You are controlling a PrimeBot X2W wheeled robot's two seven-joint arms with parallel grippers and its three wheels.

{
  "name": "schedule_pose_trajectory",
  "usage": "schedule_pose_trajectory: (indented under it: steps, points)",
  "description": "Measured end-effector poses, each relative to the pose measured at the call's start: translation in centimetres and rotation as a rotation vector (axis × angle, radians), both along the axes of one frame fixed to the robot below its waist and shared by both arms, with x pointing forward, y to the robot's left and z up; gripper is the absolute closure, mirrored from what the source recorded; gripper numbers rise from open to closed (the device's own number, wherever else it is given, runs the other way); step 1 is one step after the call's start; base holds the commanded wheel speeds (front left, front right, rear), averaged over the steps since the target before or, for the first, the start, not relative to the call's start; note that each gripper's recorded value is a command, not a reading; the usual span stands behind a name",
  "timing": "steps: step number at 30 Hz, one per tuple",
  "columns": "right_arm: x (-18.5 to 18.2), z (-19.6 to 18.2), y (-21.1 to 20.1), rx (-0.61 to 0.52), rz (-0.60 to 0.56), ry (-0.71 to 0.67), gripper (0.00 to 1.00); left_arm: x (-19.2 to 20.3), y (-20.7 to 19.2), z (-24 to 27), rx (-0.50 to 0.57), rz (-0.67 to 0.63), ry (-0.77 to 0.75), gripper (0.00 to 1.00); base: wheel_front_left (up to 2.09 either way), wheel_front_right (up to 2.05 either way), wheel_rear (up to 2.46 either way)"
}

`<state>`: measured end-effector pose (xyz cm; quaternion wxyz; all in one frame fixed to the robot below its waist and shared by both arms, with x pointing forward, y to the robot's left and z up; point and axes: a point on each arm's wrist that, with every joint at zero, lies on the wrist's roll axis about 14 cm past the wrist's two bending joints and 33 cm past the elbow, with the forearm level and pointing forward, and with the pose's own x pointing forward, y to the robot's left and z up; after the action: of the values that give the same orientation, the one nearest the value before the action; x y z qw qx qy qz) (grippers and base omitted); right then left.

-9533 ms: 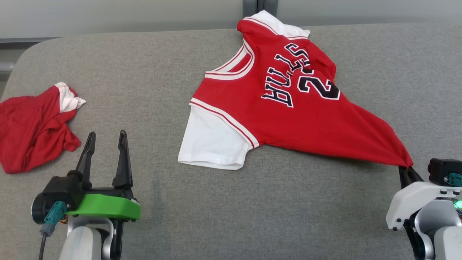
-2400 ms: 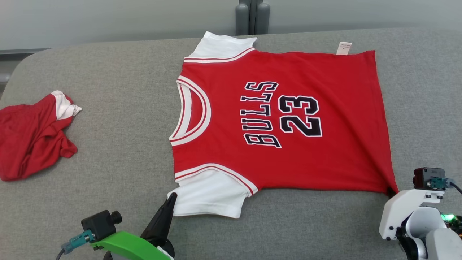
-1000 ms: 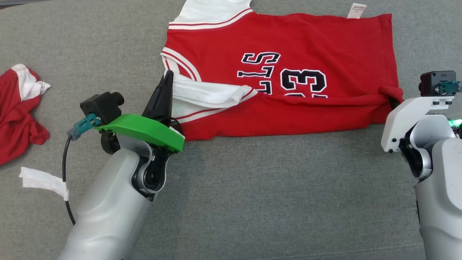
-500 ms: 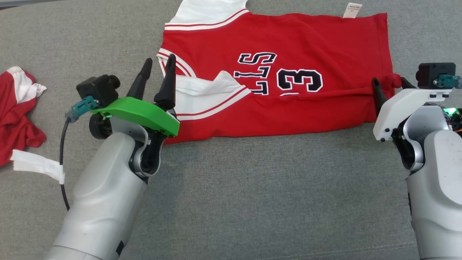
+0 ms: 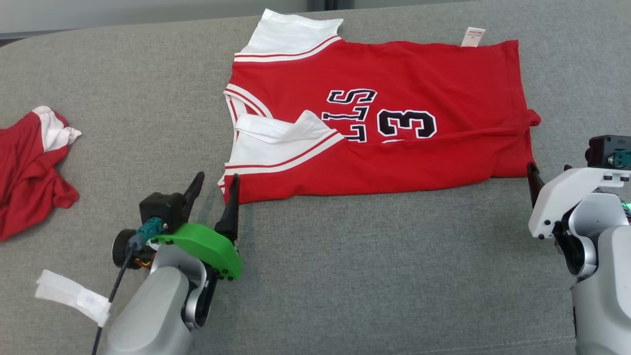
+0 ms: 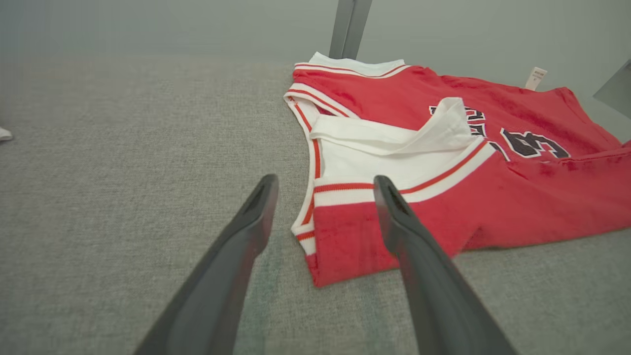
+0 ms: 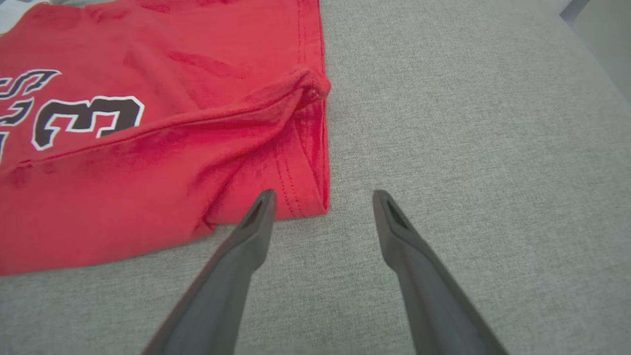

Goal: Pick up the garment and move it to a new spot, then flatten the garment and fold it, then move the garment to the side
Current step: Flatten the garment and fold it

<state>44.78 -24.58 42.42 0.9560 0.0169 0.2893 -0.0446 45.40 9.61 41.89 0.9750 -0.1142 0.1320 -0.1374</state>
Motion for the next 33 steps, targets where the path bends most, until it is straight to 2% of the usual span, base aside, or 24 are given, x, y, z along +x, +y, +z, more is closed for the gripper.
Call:
schedule_pose_trajectory:
  steps: [7,11,22,23,24,26,28,29,33]
  points:
    - [0.0,-1.7,0.7,0.026,0.003,0.064,0.0,-1.5,-1.3,-3.0,0.076,-0.071,0.114,0.0,0.0,0.0,0.0]
    - [1.3,-1.7,1.1,0.023,0.015,0.048,0.0,-1.1,-1.5,-3.8,0.091,-0.071,0.143,0.0,0.0,0.0,0.0]
    - [2.9,-4.0,2.1,-0.012,0.072,0.117,0.0,-0.2,-1.7,-5.9,0.1,-0.071,0.221,0.0,0.0,0.0,0.0]
    - [3.1,-4.1,2.2,-0.017,0.077,0.117,0.0,-0.1,-1.7,-6.1,0.105,-0.073,0.229,0.2,0.0,0.0,0.0]
    - [3.2,-4.1,2.2,-0.02,0.083,0.118,0.0,0.0,-1.7,-6.2,0.107,-0.073,0.235,0.52,0.0,0.0,0.0]
    - [3.2,-4.2,2.4,-0.024,0.095,0.123,0.0,0.1,-1.7,-6.6,0.111,-0.072,0.261,1.0,0.0,0.0,0.0]
    - [3.3,-4.2,2.4,-0.035,0.104,0.122,0.81,0.3,-1.7,-6.6,0.103,-0.07,0.269,1.0,0.0,0.0,0.0]
    - [3.4,-4.1,2.3,-0.044,0.109,0.12,1.0,0.4,-1.7,-6.7,0.103,-0.069,0.271,1.0,0.0,0.0,0.0]
    - [3.7,-3.7,2.1,-0.056,0.113,0.094,1.0,0.5,-1.6,-6.8,0.099,-0.062,0.27,1.0,0.0,0.0,0.0]
